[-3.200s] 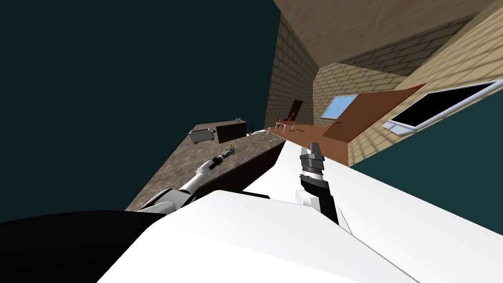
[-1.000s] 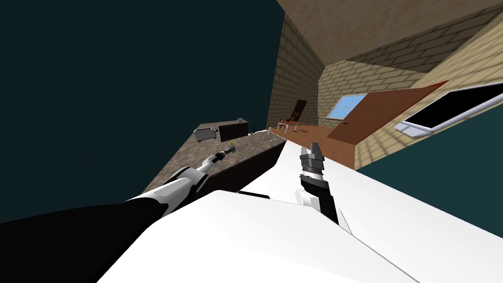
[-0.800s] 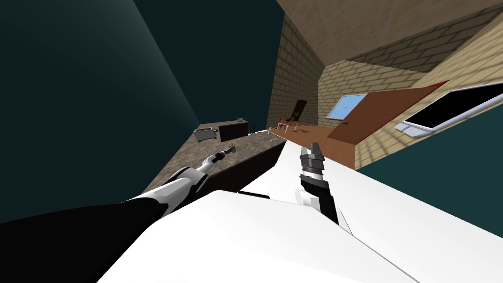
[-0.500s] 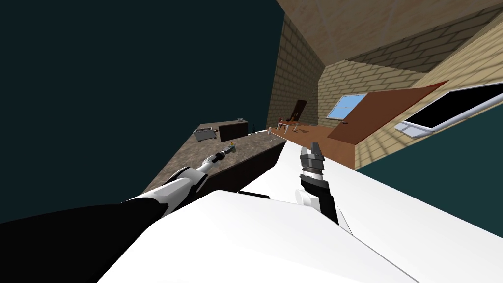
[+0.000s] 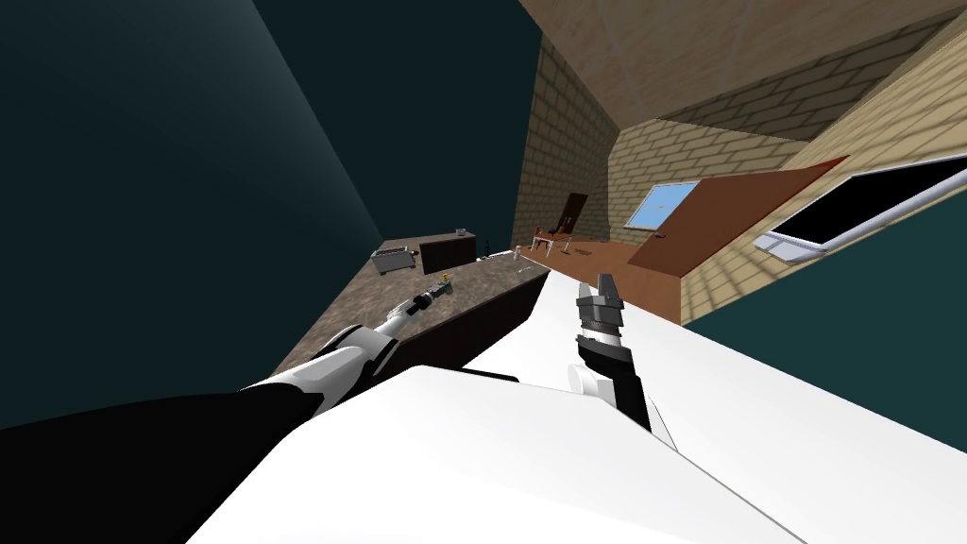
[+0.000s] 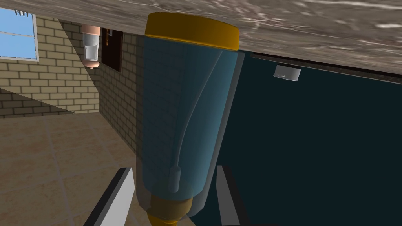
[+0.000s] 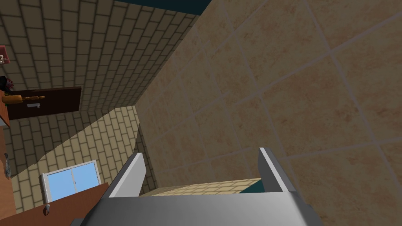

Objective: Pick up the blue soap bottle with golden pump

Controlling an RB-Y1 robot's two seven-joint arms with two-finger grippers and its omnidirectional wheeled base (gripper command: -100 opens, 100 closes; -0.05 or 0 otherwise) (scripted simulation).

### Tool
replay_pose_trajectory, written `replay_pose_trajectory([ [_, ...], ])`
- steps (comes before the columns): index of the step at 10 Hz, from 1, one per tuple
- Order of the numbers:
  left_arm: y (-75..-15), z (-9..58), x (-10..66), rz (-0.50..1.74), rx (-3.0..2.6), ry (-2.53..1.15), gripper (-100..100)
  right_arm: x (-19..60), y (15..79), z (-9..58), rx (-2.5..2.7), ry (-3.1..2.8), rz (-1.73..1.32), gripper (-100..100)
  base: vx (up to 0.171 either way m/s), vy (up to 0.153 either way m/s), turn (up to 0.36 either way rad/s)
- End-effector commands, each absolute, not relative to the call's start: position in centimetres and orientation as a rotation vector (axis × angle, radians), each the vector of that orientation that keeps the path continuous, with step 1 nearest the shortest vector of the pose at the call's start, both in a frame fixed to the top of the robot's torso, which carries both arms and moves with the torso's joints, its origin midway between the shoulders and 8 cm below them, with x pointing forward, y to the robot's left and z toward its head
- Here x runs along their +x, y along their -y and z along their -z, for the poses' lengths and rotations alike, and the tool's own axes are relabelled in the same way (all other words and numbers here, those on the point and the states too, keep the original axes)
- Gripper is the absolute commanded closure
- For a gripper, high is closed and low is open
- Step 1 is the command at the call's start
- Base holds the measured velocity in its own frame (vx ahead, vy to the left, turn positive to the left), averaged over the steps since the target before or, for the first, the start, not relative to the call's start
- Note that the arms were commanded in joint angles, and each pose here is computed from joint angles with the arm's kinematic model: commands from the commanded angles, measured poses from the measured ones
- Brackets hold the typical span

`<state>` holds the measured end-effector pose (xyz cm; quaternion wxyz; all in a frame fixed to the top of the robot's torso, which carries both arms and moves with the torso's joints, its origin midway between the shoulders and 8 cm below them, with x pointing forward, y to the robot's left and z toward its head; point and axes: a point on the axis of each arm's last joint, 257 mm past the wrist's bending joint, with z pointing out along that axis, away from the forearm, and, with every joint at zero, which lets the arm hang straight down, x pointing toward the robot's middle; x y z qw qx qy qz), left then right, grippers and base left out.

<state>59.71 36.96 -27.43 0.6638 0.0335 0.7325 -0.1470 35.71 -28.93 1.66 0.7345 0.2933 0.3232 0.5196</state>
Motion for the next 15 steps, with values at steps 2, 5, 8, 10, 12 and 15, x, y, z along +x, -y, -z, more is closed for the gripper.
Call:
replay_pose_trajectory([
  [2,-37.1,28.1,58.9,0.327,0.067,-1.665,100,35.7,28.9,-1.7,0.645,-0.71,-1.142,0,0.013,0.016,-0.036],
  [5,-36.7,27.8,58.4,0.33,0.071,-1.655,100,35.7,28.9,-1.7,0.645,-0.71,-1.142,0,0.006,0.014,-0.016],
  [8,-37.6,29.3,56.6,0.307,0.041,-1.685,100,35.7,28.9,-1.7,0.645,-0.71,-1.142,0,0.019,0.022,-0.035],
  [10,-36.7,28.1,56.9,0.322,0.061,-1.656,100,35.7,28.9,-1.7,0.645,-0.71,-1.142,0,0.009,0.012,-0.003],
  [12,-36.7,28.1,56.1,0.317,0.056,-1.656,100,35.7,28.9,-1.7,0.645,-0.71,-1.142,0,0.014,0.017,-0.03],
  [15,-36.7,28.0,55.2,0.312,0.051,-1.656,100,35.7,28.9,-1.7,0.645,-0.71,-1.142,0,0.011,0.018,-0.018],
])
